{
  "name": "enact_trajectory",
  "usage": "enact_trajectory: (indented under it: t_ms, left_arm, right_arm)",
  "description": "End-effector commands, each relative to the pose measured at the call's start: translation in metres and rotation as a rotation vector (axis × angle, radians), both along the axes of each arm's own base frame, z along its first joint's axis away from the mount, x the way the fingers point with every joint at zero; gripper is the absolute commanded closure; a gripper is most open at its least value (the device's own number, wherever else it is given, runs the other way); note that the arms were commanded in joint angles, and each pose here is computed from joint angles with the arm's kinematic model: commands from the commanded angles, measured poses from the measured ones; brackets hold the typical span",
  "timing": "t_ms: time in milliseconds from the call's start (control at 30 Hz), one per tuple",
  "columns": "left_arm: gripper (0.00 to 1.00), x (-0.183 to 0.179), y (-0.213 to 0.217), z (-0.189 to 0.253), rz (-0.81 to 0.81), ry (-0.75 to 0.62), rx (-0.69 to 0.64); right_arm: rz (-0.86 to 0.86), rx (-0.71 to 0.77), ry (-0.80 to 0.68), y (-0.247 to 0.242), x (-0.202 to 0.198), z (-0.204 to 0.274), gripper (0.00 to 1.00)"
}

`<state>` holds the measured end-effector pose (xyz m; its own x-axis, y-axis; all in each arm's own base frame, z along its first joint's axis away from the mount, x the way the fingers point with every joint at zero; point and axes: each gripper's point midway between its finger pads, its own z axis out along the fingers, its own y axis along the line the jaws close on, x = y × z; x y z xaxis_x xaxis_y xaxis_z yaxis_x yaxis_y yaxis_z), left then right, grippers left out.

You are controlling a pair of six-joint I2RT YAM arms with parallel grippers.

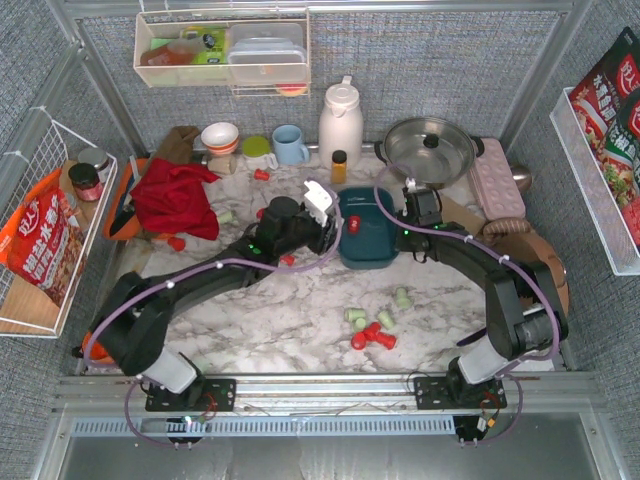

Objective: Mix the coffee capsules in the storage basket

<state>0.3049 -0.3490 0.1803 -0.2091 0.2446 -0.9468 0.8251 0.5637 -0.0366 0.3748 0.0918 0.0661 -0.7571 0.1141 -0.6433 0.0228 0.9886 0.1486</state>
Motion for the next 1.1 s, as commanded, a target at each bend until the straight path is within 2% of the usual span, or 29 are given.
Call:
enact_trajectory:
  t_ms: [0, 133, 367, 500, 700, 800, 933, 1067]
  left_arm:
    - [0.77, 0.025, -0.029, 0.016, 0.062, 0.033, -0.155]
    - [0.76, 0.046, -0.050, 0.002, 0.091, 0.069, -0.169]
    - [0.70, 0.075, -0.060, -0.036, 0.188, 0.134, -0.086]
    - [0.58, 0.079, -0.058, -0.050, 0.225, 0.172, -0.051]
    - [0.36, 0.072, -0.061, -0.039, 0.192, 0.172, -0.087]
    - [0.03, 0.068, -0.059, -0.021, 0.180, 0.147, -0.122]
    - [0.01, 0.064, -0.051, -0.009, 0.201, 0.151, -0.113]
    - [0.01, 0.059, -0.023, 0.004, 0.272, 0.119, -0.059]
  right_arm:
    - [0.030, 0.026, 0.018, 0.009, -0.005, -0.001, 0.94]
    - [0.041, 0.041, 0.012, 0.015, -0.004, 0.001, 0.91]
    - [0.035, 0.080, 0.002, 0.020, -0.006, 0.004, 0.67]
    - [0.016, 0.087, -0.016, 0.018, -0.008, 0.016, 0.53]
    - [-0.036, 0.114, -0.061, 0.012, -0.027, 0.048, 0.43]
    - [-0.060, 0.105, -0.072, 0.004, -0.046, 0.056, 0.38]
    - [-0.062, 0.119, -0.065, -0.001, -0.072, 0.054, 0.37]
    - [-0.064, 0.129, 0.002, -0.003, -0.098, 0.038, 0.39]
